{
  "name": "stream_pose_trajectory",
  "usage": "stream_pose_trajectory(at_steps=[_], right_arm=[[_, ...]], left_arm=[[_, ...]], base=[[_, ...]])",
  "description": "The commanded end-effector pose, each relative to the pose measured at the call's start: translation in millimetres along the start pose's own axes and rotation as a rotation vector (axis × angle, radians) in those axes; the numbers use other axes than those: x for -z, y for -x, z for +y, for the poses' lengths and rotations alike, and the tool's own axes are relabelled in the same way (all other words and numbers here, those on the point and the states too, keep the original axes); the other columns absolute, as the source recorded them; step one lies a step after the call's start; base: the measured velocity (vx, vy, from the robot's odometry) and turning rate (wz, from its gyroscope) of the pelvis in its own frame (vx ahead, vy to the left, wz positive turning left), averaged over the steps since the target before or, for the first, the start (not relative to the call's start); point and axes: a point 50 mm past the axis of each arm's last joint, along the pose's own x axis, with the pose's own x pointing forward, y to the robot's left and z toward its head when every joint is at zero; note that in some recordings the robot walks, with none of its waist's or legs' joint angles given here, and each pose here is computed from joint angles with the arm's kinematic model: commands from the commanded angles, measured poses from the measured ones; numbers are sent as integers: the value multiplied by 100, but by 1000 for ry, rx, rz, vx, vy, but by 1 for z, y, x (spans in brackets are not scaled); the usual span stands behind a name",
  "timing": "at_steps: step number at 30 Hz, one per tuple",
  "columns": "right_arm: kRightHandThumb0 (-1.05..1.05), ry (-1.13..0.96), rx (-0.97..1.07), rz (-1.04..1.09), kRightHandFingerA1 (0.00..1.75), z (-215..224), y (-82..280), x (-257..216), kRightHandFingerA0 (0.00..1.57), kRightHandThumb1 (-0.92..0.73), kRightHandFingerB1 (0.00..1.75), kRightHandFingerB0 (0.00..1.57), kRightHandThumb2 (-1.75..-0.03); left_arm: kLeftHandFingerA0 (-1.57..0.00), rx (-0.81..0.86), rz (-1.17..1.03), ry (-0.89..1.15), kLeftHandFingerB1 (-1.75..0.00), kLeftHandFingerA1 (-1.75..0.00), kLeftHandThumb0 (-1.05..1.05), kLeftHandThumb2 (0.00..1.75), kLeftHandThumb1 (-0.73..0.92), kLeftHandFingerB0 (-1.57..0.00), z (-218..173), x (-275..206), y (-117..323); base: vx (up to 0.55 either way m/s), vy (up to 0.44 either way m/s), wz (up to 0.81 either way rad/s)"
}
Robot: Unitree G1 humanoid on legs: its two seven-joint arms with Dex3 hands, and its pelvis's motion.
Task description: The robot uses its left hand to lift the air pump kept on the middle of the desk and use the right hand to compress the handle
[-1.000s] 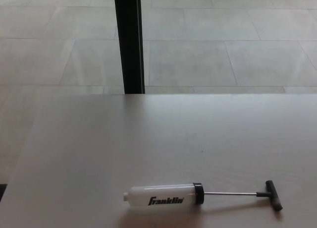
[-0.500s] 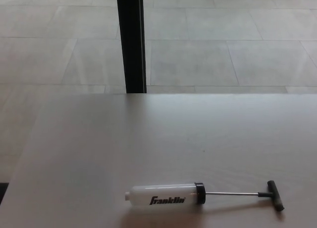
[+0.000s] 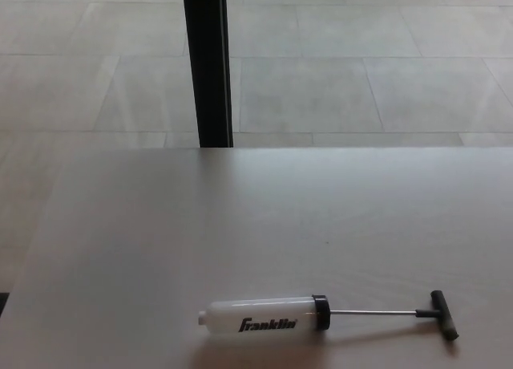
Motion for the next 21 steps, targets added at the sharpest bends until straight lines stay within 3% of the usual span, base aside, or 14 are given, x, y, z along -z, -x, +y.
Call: stream_pose_trajectory(at_steps=[1, 6, 9, 21], right_arm=[[-83, 1, -287, -209, 48, 70, -1, -55, 15, -92, 30, 14, -75], [-81, 164, -465, -196, 44, 104, 12, -49, 14, -92, 37, 19, -84], [-84, 225, -528, -179, 45, 121, 20, -38, 16, -92, 37, 23, -78], [-82, 161, -615, -108, 43, 156, 34, -21, 22, -92, 36, 30, -75]], left_arm=[[-22, 337, -332, -401, -31, -40, -91, 63, 73, -19, -76, -71, 24], [-23, 466, -369, -502, -31, -39, -92, 63, 74, -20, -113, -72, 33], [-26, 538, -370, -486, -31, -39, -94, 64, 76, -24, -136, -65, 39], [-26, 716, -420, -450, -33, -45, -88, 65, 81, -24, -187, -59, 64]], base=[[0, 0, 0], [0, 0, 0], [0, 0, 0], [0, 0, 0]])
